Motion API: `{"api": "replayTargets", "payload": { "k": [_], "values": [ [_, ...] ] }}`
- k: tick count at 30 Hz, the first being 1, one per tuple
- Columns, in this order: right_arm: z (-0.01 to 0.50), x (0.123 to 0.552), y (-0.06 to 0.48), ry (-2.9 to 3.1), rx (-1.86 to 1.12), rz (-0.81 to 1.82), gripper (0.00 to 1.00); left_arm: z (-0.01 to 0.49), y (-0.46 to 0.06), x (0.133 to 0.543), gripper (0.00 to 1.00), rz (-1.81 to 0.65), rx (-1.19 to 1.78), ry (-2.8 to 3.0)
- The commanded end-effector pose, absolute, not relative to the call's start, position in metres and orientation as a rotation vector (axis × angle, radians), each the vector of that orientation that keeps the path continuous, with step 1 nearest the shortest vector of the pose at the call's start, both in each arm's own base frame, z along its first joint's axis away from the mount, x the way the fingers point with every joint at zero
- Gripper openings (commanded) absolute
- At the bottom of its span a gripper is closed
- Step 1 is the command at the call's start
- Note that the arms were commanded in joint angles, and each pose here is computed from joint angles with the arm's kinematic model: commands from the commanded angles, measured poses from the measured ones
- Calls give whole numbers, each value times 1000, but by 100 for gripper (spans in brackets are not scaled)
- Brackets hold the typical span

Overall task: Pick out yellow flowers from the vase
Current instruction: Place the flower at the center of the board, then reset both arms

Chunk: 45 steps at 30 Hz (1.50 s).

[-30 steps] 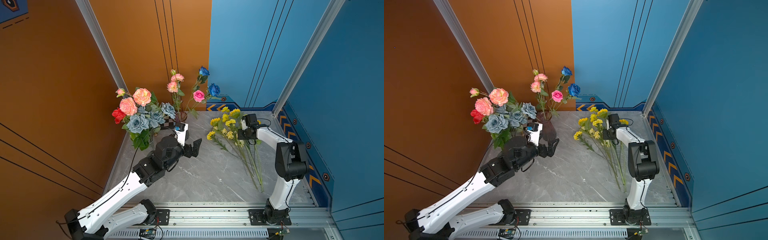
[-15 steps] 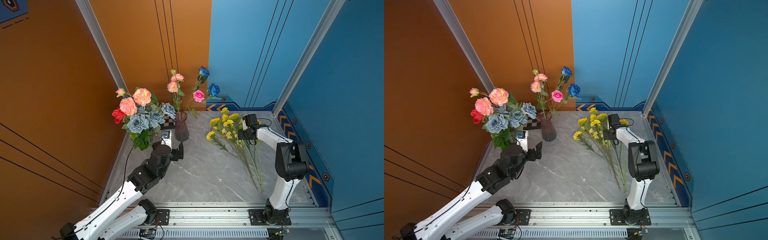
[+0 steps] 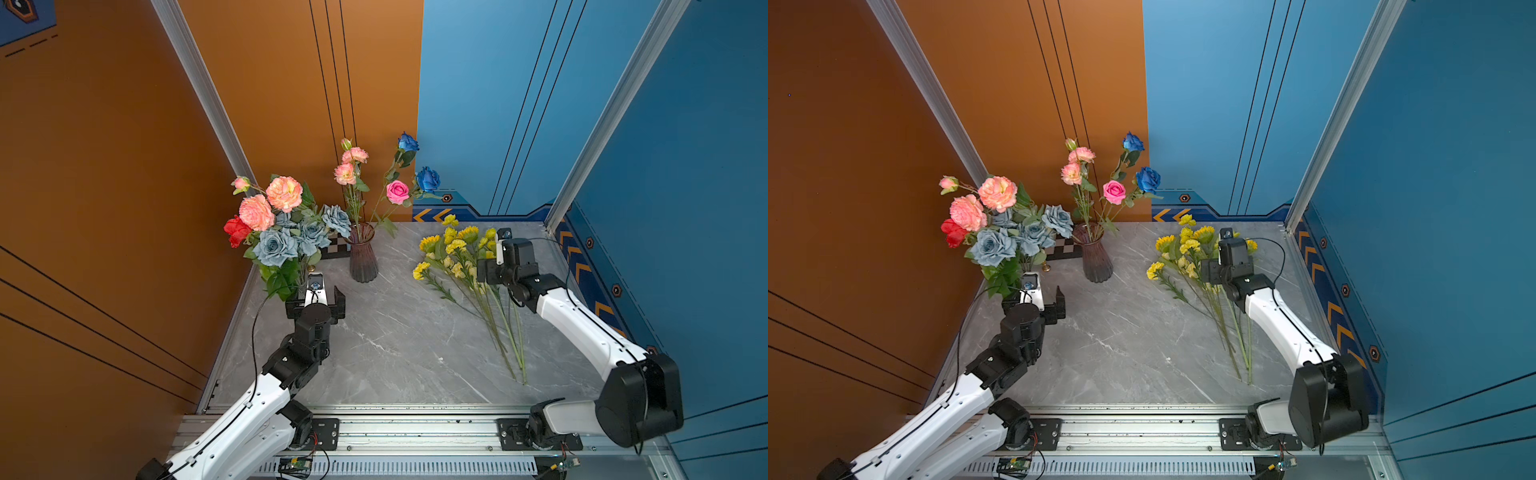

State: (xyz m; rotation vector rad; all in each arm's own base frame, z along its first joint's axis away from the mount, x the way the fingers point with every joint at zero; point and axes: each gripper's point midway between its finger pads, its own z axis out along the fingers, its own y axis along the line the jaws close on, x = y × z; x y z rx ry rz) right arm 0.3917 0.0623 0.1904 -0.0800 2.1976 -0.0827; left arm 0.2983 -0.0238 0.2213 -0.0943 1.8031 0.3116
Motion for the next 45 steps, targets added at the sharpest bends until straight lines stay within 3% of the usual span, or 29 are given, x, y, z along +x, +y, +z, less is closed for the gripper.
{"api": "replayTargets", "payload": {
  "k": [1, 7, 14, 26, 45],
  "values": [
    [190, 380, 44, 2016, -53, -175, 100, 228, -4, 312, 98, 355, -153, 1712],
    [142, 369, 32, 1961, -10, -214, 100, 178, 47, 343, 98, 403, -327, 1797],
    [120, 374, 29, 1887, -70, -247, 100, 126, 50, 360, 98, 437, -316, 1853],
    [114, 375, 4, 1823, 35, -195, 100, 121, 33, 371, 98, 428, -224, 1840],
    [106, 363, 8, 1746, 15, -156, 100, 120, 39, 357, 98, 393, -273, 1753]
  ]
}}
